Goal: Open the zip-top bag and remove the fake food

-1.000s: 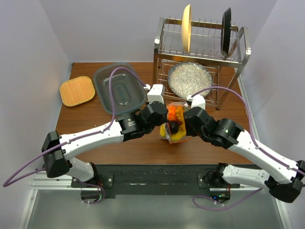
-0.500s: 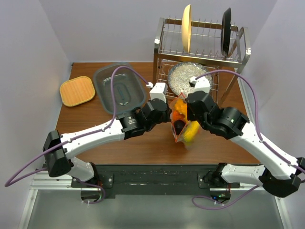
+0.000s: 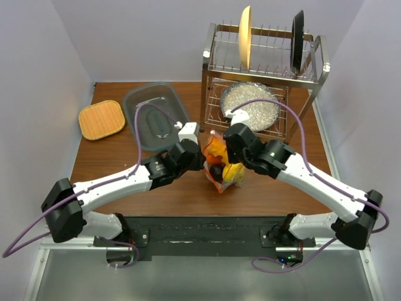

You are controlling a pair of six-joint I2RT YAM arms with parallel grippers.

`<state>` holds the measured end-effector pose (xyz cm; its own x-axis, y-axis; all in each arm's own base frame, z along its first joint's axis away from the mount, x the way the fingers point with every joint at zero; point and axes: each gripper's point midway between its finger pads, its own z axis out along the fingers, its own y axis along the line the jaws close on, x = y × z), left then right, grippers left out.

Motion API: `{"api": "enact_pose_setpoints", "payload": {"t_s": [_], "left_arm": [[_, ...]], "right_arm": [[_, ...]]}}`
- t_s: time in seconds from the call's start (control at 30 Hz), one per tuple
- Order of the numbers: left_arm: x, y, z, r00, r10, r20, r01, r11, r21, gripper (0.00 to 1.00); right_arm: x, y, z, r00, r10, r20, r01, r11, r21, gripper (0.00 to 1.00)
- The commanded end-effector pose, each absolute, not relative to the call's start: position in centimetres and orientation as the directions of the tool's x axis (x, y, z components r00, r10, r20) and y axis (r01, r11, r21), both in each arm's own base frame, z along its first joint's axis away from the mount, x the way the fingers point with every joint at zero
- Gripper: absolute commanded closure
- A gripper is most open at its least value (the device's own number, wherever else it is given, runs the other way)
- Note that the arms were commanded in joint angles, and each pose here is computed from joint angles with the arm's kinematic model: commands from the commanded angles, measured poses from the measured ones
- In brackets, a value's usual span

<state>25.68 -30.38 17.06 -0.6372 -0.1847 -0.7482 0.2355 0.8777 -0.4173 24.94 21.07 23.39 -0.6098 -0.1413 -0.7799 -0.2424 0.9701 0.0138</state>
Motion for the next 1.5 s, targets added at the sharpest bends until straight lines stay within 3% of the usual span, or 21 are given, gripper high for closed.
{"api": "enact_pose_setpoints", "payload": {"t_s": [0.0, 0.07, 0.1, 0.2, 0.57, 0.77, 1.17, 1.27, 1.37, 1.47], "left_arm": [[25.0, -28.3, 17.6, -0.633, -0.238, -0.737, 0.213, 0.861, -0.461, 0.93], [24.7, -27.2, 18.9, -0.610, -0.249, -0.752, 0.212, 0.864, -0.457, 0.86], [24.5, -26.7, 19.2, -0.611, -0.243, -0.753, 0.205, 0.870, -0.448, 0.77], [23.8, -25.9, 21.2, -0.604, -0.273, -0.749, 0.203, 0.856, -0.476, 0.68], [22.5, -28.3, 17.4, -0.664, -0.579, -0.473, 0.036, 0.607, -0.794, 0.66], [24.2, -29.5, 15.7, -0.635, -0.622, -0.459, 0.023, 0.578, -0.815, 0.47], [26.1, -30.1, 13.2, -0.605, -0.624, -0.495, -0.016, 0.631, -0.776, 0.21], [26.5, -29.6, 13.9, -0.559, -0.662, -0.499, 0.000, 0.602, -0.798, 0.19], [27.0, -29.7, 15.3, -0.521, -0.682, -0.513, 0.062, 0.569, -0.820, 0.27], [27.4, -29.9, 15.4, -0.512, -0.679, -0.526, 0.070, 0.577, -0.814, 0.28]], "right_arm": [[26.1, 26.1, 23.1, -0.608, -0.055, -0.792, -0.305, 0.937, 0.169, 1.00], [26.4, 27.0, 23.0, -0.610, -0.052, -0.791, -0.314, 0.932, 0.181, 1.00], [26.6, 27.4, 22.8, -0.613, -0.051, -0.788, -0.313, 0.932, 0.183, 1.00], [27.0, 28.4, 23.2, -0.609, -0.041, -0.792, -0.323, 0.925, 0.200, 1.00], [27.3, 31.4, 23.4, -0.623, -0.054, -0.780, -0.366, 0.902, 0.230, 1.00], [26.7, 31.6, 22.7, -0.634, -0.081, -0.769, -0.377, 0.901, 0.216, 1.00], [25.3, 30.2, 22.4, -0.645, -0.094, -0.759, -0.379, 0.901, 0.210, 1.00], [25.0, 29.9, 22.8, -0.642, -0.092, -0.761, -0.382, 0.899, 0.214, 1.00], [24.7, 29.7, 23.2, -0.638, -0.088, -0.765, -0.385, 0.897, 0.217, 1.00], [24.6, 29.5, 23.4, -0.635, -0.089, -0.768, -0.385, 0.897, 0.215, 1.00]]}}
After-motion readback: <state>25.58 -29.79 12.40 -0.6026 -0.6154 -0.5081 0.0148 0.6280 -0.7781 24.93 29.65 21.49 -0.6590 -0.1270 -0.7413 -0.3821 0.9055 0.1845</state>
